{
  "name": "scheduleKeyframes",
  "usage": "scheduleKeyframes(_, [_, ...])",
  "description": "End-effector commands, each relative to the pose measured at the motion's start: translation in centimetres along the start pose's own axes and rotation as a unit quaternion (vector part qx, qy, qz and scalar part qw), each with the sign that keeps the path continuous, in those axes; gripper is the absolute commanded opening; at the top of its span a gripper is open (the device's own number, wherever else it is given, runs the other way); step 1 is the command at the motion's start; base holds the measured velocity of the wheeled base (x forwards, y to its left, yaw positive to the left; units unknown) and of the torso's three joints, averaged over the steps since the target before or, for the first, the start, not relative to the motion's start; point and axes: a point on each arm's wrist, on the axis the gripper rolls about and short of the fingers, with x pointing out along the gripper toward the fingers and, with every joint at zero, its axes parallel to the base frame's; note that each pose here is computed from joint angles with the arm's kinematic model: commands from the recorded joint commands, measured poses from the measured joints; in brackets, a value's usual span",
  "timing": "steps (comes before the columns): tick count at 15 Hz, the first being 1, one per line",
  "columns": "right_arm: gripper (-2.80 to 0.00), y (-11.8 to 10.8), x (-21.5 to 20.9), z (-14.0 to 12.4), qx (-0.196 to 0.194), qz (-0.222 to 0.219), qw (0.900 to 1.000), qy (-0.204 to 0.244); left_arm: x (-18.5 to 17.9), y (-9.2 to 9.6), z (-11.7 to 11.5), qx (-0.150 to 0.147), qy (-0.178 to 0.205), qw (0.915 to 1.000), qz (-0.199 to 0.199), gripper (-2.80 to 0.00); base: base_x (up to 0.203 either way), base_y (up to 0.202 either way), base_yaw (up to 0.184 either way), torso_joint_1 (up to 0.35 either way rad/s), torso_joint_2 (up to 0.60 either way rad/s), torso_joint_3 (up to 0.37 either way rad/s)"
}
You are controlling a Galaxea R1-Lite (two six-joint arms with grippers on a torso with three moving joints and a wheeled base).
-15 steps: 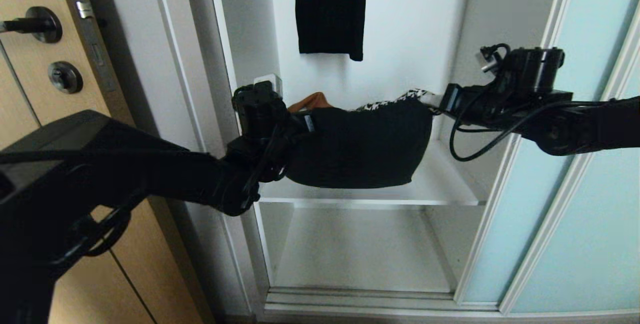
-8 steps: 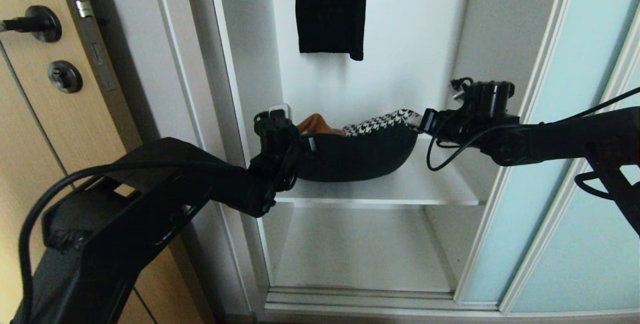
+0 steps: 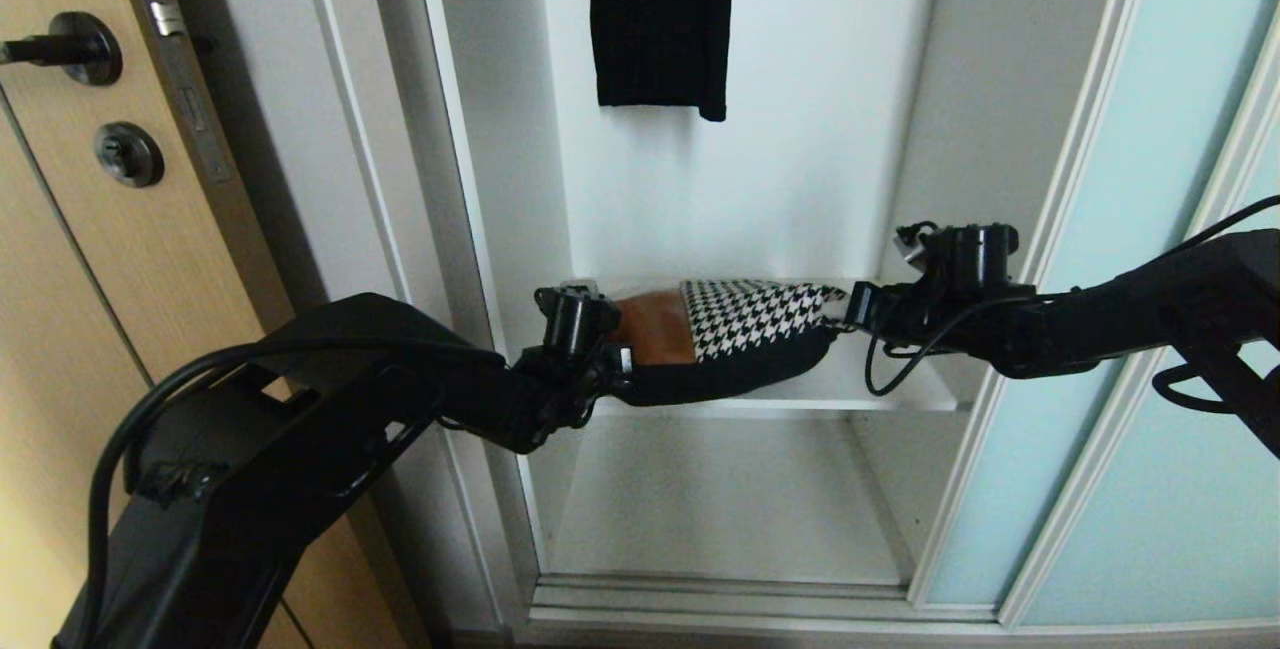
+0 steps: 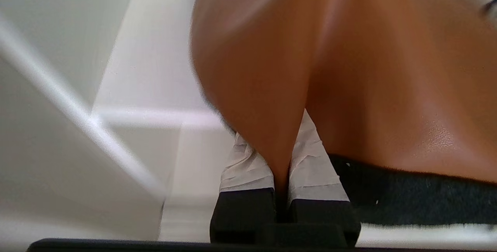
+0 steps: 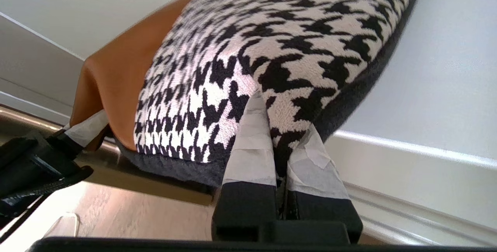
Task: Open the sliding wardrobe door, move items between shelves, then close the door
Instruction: Place the pillow on the higher shelf
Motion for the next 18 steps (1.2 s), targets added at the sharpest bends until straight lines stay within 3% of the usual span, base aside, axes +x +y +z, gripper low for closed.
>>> scheduleKeyframes(1, [-2.8, -0.3, 0.4, -0.8, 0.001, -0.002, 1.0, 0.011, -0.5, 0.3, -0.2, 0.002, 0.029, 0.9993, 0.021, -2.8, 0.0, 0.0, 0.0, 0.0, 0.0, 0.0])
scheduleKeyframes(5, [-2.8, -0.7, 0.3, -1.8, -0.007, -0.009, 1.0, 0.027, -0.4, 0.0, 0.8, -0.001, 0.016, 0.9997, 0.019, -2.8, 0.0, 0.0, 0.0, 0.0, 0.0, 0.0])
scheduleKeyframes(10, [-2.8, -1.2, 0.6, -2.8, 0.0, -0.013, 0.999, 0.04, 0.3, 0.4, -1.0, 0.015, 0.035, 0.9989, 0.029, -2.8, 0.0, 0.0, 0.0, 0.0, 0.0, 0.0])
scheduleKeyframes(18, [-2.8, -1.7, 0.4, -3.3, 0.005, -0.021, 0.999, 0.047, 0.5, 0.1, 0.1, 0.012, -0.007, 0.9997, 0.019, -2.8, 0.0, 0.0, 0.0, 0.0, 0.0, 0.0])
